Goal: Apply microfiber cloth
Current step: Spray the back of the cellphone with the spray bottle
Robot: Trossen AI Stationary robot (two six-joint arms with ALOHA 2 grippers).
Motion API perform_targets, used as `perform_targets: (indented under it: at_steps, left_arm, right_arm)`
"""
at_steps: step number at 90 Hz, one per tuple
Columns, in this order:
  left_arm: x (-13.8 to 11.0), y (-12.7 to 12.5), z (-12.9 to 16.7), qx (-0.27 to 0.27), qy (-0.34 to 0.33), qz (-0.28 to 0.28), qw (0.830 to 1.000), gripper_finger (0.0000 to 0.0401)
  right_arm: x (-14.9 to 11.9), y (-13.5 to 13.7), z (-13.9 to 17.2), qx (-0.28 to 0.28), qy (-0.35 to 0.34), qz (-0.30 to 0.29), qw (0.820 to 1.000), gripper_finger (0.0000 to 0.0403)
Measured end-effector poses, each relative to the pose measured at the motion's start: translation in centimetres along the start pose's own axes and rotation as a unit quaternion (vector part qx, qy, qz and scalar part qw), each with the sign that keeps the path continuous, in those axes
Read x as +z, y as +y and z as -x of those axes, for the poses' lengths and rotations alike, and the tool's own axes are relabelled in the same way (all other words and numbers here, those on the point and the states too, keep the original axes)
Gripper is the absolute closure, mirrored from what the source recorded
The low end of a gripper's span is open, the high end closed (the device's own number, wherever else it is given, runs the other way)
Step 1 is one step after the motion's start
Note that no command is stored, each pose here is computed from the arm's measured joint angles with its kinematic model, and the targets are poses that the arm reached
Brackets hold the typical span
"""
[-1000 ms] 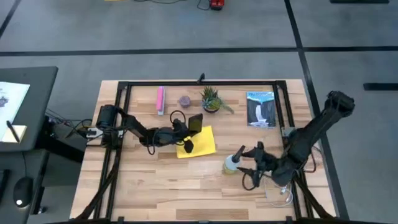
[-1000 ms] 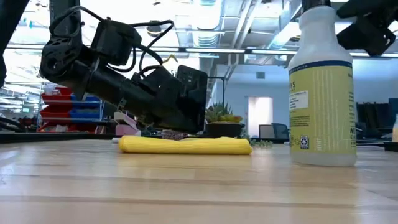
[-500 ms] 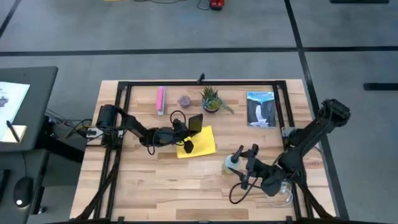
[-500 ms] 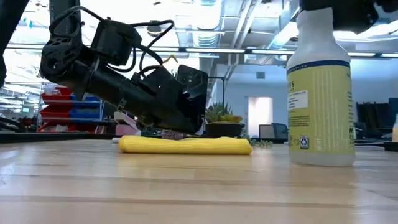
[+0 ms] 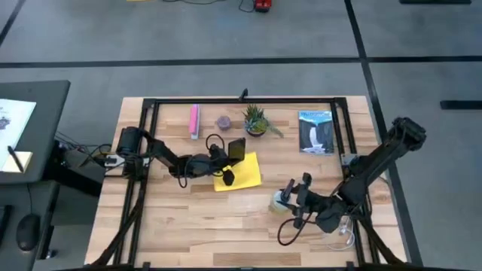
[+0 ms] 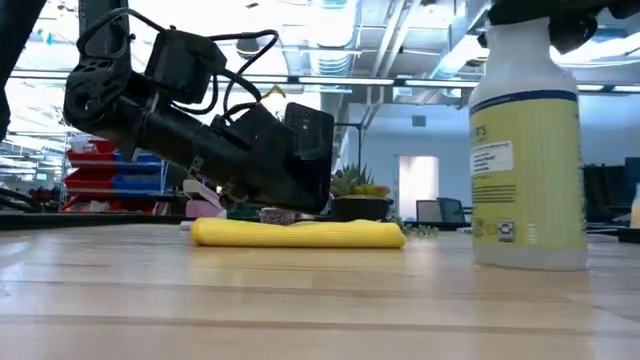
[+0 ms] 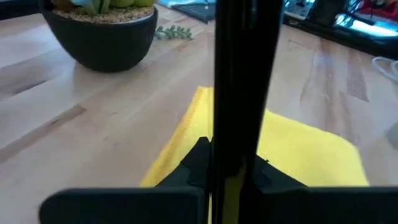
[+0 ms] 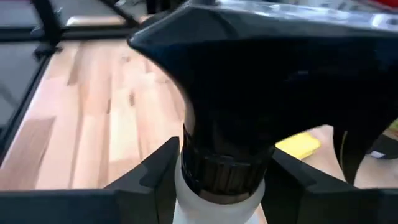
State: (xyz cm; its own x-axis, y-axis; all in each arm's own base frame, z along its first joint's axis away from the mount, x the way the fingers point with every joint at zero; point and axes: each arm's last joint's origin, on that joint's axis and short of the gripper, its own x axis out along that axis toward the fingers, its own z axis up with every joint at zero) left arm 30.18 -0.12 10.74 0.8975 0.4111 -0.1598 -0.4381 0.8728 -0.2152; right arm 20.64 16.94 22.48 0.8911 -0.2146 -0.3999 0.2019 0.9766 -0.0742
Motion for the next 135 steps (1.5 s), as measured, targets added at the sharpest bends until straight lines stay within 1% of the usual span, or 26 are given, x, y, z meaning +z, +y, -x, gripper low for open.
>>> perform_targets:
  at_steps: [10,21,29,34,45,62,79,92,102,107,123,135]
  left_arm:
    - [0.2,-0.4,0.1,-0.009,-0.012,0.007,1.000,0.0390]
    - [0.3,-0.5,0.2,-0.013,-0.017,0.010,1.000,0.0390]
    - [0.3,-0.5,0.2,-0.013,-0.017,0.014,1.000,0.0390]
    - [0.3,-0.5,0.2,-0.013,-0.017,0.015,1.000,0.0390]
    - [0.3,-0.5,0.2,-0.014,-0.018,0.016,1.000,0.0390]
    - [0.3,-0.5,0.2,-0.014,-0.018,0.016,1.000,0.0390]
    - [0.3,-0.5,0.2,-0.014,-0.018,0.015,1.000,0.0390]
    - [0.3,-0.5,0.2,-0.014,-0.019,0.015,1.000,0.0390]
    - [0.3,-0.5,0.2,-0.014,-0.019,0.015,1.000,0.0390]
    - [0.3,-0.5,0.2,-0.014,-0.019,0.015,1.000,0.0390]
    - [0.3,-0.5,0.2,-0.014,-0.019,0.014,1.000,0.0390]
    - [0.3,-0.5,0.2,-0.013,-0.018,0.014,1.000,0.0390]
  right_arm:
    - [0.4,-0.6,0.6,0.066,0.017,0.052,0.996,0.0250]
    - [1.3,-1.1,0.5,0.154,0.023,0.096,0.983,0.0250]
    - [2.0,-1.5,-0.2,0.210,0.014,0.110,0.971,0.0250]
    - [2.3,-1.8,-0.8,0.222,0.010,0.113,0.968,0.0250]
    - [2.3,-2.4,-2.6,0.210,0.012,0.127,0.969,0.0250]
    - [2.8,-3.4,-4.4,0.189,-0.007,0.143,0.971,0.0250]
    - [3.2,-5.0,-5.7,0.189,-0.006,0.140,0.972,0.0250]
    - [3.5,-6.0,-6.4,0.172,-0.016,0.154,0.973,0.0250]
    - [3.7,-6.7,-6.8,0.159,-0.015,0.145,0.976,0.0249]
    - [3.7,-6.9,-6.9,0.156,-0.015,0.140,0.978,0.0234]
    - [3.7,-7.0,-6.9,0.155,-0.013,0.130,0.979,0.0170]
    - [3.7,-6.9,-6.8,0.155,-0.013,0.130,0.979,0.0152]
